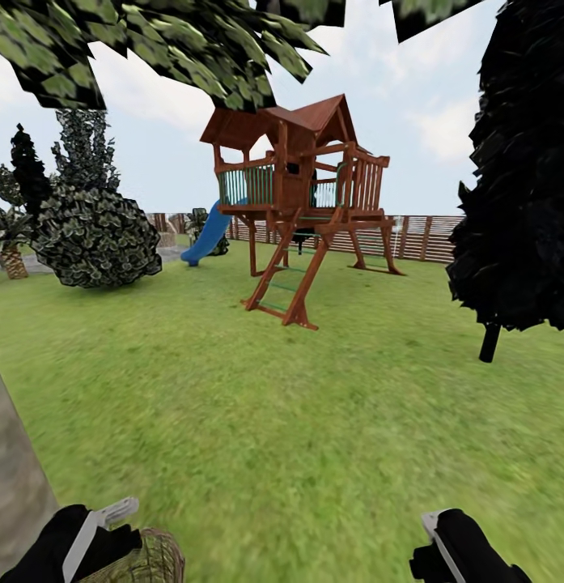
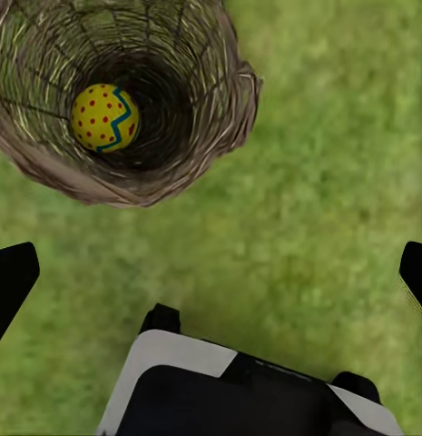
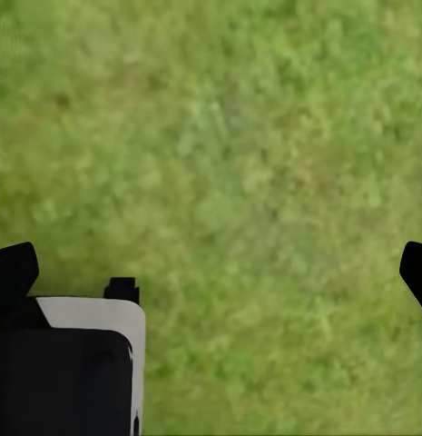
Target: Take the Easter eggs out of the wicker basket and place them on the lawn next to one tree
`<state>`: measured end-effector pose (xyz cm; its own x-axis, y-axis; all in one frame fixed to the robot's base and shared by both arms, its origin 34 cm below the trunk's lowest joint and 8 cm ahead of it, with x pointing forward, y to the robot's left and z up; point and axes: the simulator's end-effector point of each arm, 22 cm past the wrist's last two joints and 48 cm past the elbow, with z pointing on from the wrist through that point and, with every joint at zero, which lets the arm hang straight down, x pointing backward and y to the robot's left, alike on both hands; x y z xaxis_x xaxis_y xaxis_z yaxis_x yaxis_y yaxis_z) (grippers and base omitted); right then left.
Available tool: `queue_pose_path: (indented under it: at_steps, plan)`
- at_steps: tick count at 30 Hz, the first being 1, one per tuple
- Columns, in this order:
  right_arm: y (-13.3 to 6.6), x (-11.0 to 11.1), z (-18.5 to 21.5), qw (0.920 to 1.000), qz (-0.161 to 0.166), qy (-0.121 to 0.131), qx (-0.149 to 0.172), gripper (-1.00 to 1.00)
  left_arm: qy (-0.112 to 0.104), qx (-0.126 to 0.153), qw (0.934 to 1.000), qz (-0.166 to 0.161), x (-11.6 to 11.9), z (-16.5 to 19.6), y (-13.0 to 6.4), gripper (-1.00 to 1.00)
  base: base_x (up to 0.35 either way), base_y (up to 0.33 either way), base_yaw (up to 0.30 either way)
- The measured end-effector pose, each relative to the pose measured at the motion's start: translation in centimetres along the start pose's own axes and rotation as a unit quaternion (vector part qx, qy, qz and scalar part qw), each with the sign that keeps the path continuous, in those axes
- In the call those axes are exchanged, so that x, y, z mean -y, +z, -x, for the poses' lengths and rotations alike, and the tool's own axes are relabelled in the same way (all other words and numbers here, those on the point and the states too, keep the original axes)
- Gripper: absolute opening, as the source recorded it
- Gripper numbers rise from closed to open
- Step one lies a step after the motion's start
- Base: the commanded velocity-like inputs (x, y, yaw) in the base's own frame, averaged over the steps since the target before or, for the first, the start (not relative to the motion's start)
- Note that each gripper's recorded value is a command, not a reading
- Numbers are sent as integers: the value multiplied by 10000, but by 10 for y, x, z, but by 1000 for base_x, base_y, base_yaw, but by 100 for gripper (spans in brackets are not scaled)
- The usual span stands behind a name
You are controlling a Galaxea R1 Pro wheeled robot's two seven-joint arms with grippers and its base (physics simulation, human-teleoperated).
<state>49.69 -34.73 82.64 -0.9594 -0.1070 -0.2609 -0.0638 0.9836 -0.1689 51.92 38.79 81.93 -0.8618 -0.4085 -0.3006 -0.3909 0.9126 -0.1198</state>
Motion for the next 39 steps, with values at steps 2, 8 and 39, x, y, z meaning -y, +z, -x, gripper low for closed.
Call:
queue_pose_path:
  at_steps: [2, 8, 39]
  plan:
    - [0, -1, 0, 10000, 1, -6, -1, 100, -1, -7, 10000, 0, 0, 0, 0, 100, 258, 88, 0]
    - [1, -1, 0, 10000, 3, -10, -3, 100, -14, -10, 10000, -11, 0, 0, 1, 100, 68, 249, 0]
    - [0, 1, 0, 10000, -3, 18, 1, 100, 10, 2, 10000, 36, 1, -1, 2, 100, 105, 113, 0]
